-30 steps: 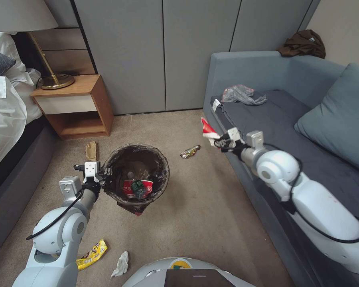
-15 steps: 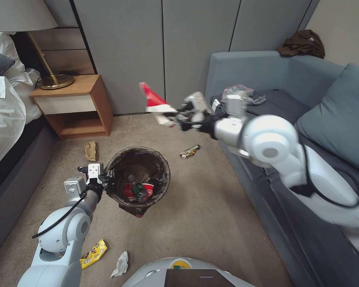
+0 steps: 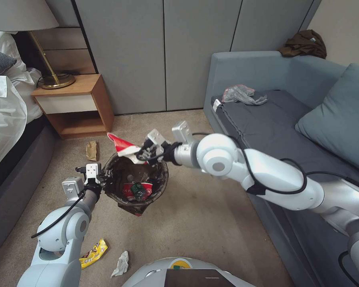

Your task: Pick up the trash bin, then pick up the garbage from the floor and place it into the trash bin.

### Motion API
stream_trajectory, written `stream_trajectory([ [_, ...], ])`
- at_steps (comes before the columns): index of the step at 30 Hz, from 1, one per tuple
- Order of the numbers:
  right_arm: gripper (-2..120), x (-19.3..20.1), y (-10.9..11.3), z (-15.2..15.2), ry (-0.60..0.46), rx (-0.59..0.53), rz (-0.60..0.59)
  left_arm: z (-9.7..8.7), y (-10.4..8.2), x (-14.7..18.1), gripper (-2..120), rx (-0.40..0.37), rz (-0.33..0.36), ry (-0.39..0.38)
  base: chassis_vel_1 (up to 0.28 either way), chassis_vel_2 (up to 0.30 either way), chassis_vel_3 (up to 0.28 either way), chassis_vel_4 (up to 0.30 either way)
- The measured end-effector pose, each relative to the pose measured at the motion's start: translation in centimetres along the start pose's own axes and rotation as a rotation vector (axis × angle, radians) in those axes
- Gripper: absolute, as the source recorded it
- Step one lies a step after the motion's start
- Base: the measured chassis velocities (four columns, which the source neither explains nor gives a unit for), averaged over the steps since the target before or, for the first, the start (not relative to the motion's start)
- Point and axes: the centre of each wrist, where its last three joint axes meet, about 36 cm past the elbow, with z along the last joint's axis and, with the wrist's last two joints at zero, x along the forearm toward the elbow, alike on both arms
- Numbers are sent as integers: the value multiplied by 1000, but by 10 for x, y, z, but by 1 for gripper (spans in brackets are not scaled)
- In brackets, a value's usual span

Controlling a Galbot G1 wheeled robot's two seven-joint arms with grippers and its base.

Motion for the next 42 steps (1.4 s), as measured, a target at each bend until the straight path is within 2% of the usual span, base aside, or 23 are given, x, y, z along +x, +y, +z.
stream_trajectory([
  [2,4,-10,-4,20,36,-26,13,0,0,-1,5,2,1,-1,0,0,0,0],
  [7,4,-21,-6,43,79,-62,17,1,1,-2,5,3,1,0,0,0,0,0],
  [11,4,-25,-7,50,94,-81,13,1,1,-2,5,4,1,-1,0,0,0,0],
  [13,12,-30,-9,56,106,-101,13,1,1,-2,5,4,1,-1,0,0,0,0],
  [14,12,-30,-9,56,106,-101,13,1,1,-2,5,4,1,-1,0,0,0,0],
  [17,27,-38,-15,57,103,-130,19,1,0,-2,5,5,2,1,0,0,0,0],
  [18,27,-38,-15,57,103,-130,19,1,0,-2,5,5,2,1,0,0,0,0],
  [20,35,-42,-20,54,89,-148,23,1,0,-2,5,4,2,1,0,0,0,0],
  [21,43,-44,-22,51,78,-157,25,1,1,-2,5,3,2,1,0,0,0,0],
  [22,43,-44,-22,51,78,-157,25,1,1,-2,5,3,2,1,0,0,0,0],
  [30,76,-50,-25,39,22,-189,39,1,1,-1,5,2,5,0,0,0,0,0],
  [31,76,-50,-25,39,22,-189,39,1,1,-1,5,2,5,0,0,0,0,0],
  [33,86,-42,-31,28,-29,-200,70,1,1,-1,5,2,6,0,0,0,0,0],
  [34,86,-42,-31,28,-29,-200,70,1,1,-1,5,2,6,0,0,0,0,0],
  [37,98,-16,-46,6,-149,-199,162,-1,1,0,5,2,8,-5,0,0,0,0],
  [39,99,-9,-51,1,-182,-194,200,-1,1,1,5,2,9,-7,0,0,0,0],
  [41,100,16,-71,-5,-307,-169,357,-2,1,1,5,3,11,-12,0,0,0,0],
  [42,100,16,-71,-5,-307,-169,357,-2,1,1,5,3,11,-12,0,0,0,0],
])
